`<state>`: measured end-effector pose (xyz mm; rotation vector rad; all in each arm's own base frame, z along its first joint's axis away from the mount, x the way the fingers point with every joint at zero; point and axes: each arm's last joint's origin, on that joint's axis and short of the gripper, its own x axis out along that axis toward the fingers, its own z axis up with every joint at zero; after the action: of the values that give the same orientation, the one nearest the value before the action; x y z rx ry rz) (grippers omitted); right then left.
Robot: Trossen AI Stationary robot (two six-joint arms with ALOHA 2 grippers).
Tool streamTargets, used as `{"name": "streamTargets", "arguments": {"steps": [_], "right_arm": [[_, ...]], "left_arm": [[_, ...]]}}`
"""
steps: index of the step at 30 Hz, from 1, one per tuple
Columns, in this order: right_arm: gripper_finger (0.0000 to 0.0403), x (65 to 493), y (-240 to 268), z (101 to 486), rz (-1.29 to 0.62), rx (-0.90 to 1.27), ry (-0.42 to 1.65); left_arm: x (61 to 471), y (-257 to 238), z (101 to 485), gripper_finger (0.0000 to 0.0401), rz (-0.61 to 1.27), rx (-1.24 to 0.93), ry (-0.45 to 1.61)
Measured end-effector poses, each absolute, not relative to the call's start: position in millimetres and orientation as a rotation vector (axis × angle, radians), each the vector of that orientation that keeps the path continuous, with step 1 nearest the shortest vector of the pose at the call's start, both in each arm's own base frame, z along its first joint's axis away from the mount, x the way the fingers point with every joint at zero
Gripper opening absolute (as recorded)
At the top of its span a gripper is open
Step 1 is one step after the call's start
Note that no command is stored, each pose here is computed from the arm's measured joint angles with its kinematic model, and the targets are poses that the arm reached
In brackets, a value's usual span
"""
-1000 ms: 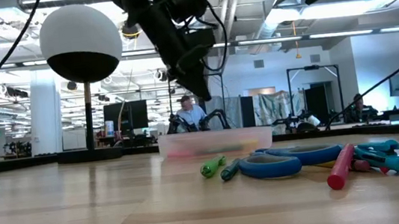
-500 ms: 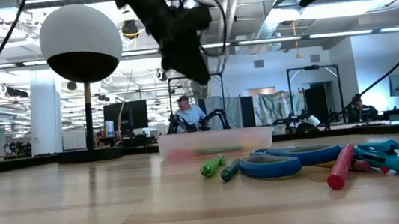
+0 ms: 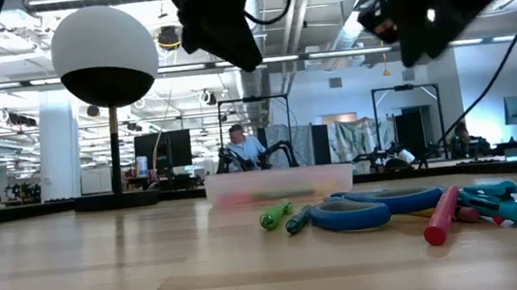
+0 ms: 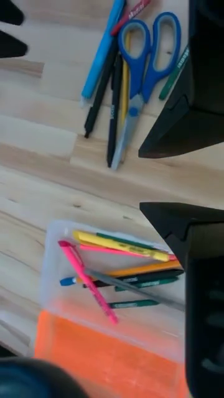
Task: Pick & place school supplies into a supply box
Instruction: Put the blue pen into the supply box
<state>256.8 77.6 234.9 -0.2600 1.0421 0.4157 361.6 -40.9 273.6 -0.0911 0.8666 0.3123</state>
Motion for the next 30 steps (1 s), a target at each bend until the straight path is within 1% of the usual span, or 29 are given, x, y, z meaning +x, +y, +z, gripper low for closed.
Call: {"name": "streamTargets", "arguments": {"steps": [5,9,13,20,26,30], "right_arm": [[0.0107,273,91,203,0.53,-0.319,1.104],[0.0107,279,101,184,0.575,-0.359,1.138],[0.0107,286,107,174,0.59,-0.374,1.121],[0.0107,295,111,169,0.609,-0.405,1.059],[0.0107,298,113,150,0.693,-0.471,1.094],[0.0107,299,113,137,0.702,-0.478,1.132]], "left_arm": [[353,-61,271,0.0119,0.389,-0.101,0.885],[343,-76,267,0.0119,0.453,-0.125,0.914],[333,-92,265,0.0119,0.516,-0.136,0.924],[317,-113,263,0.0119,0.595,-0.158,0.925],[308,-124,262,0.0119,0.634,-0.183,0.917],[302,-131,261,0.0119,0.653,-0.203,0.911]]}}
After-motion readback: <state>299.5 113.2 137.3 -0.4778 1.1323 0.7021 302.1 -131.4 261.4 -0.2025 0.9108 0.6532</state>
